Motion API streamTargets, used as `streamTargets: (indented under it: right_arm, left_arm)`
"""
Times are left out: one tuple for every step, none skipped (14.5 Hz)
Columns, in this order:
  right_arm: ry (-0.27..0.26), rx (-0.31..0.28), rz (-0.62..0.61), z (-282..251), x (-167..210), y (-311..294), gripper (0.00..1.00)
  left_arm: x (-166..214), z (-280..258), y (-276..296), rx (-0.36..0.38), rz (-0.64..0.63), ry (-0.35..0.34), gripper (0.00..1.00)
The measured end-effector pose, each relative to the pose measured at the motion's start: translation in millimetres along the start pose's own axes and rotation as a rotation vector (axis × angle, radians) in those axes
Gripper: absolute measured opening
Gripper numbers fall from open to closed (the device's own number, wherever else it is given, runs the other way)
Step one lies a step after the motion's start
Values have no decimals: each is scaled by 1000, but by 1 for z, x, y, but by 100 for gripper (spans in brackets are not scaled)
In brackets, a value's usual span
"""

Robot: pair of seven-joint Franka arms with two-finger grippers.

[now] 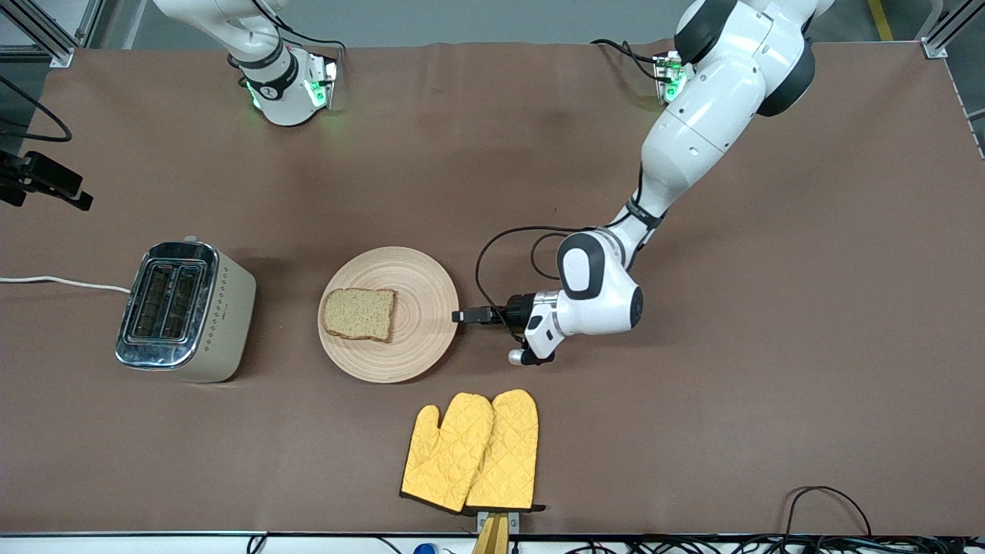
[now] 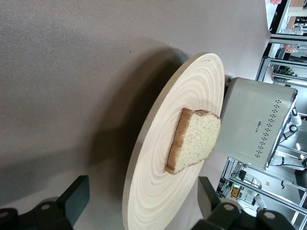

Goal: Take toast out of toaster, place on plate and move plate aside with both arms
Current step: 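Move the left gripper to the plate rim and grasp it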

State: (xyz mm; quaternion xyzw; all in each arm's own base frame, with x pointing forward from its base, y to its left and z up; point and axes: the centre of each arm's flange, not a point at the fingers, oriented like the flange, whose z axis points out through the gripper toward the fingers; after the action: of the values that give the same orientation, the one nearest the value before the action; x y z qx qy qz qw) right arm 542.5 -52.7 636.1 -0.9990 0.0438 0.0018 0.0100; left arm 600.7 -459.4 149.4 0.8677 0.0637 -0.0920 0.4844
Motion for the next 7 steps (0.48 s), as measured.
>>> streamTargets:
  right_arm:
    - [-1, 0, -3, 1, 0, -2, 100]
    - [-3, 0, -7, 1, 0, -4, 100]
    - [-4, 0, -10, 1, 0, -6, 100]
    - [-4, 0, -14, 1, 0, -8, 100]
    - [-5, -1, -17, 1, 0, -9, 100]
    - [-6, -1, -20, 1, 0, -11, 100]
    - [-10, -2, -26, 2, -1, -14, 100]
  left_arm:
    - [-1, 6, -2, -8, 2, -2, 99]
    - [-3, 11, -3, -11, 4, -1, 99]
    - [-6, 16, -4, -8, 7, 6, 99]
    - [-9, 22, -3, -3, 12, 13, 97]
    - [-13, 27, -1, 2, 18, 18, 97]
    - [-17, 34, 0, 7, 27, 23, 96]
    - [-20, 40, 0, 12, 35, 25, 95]
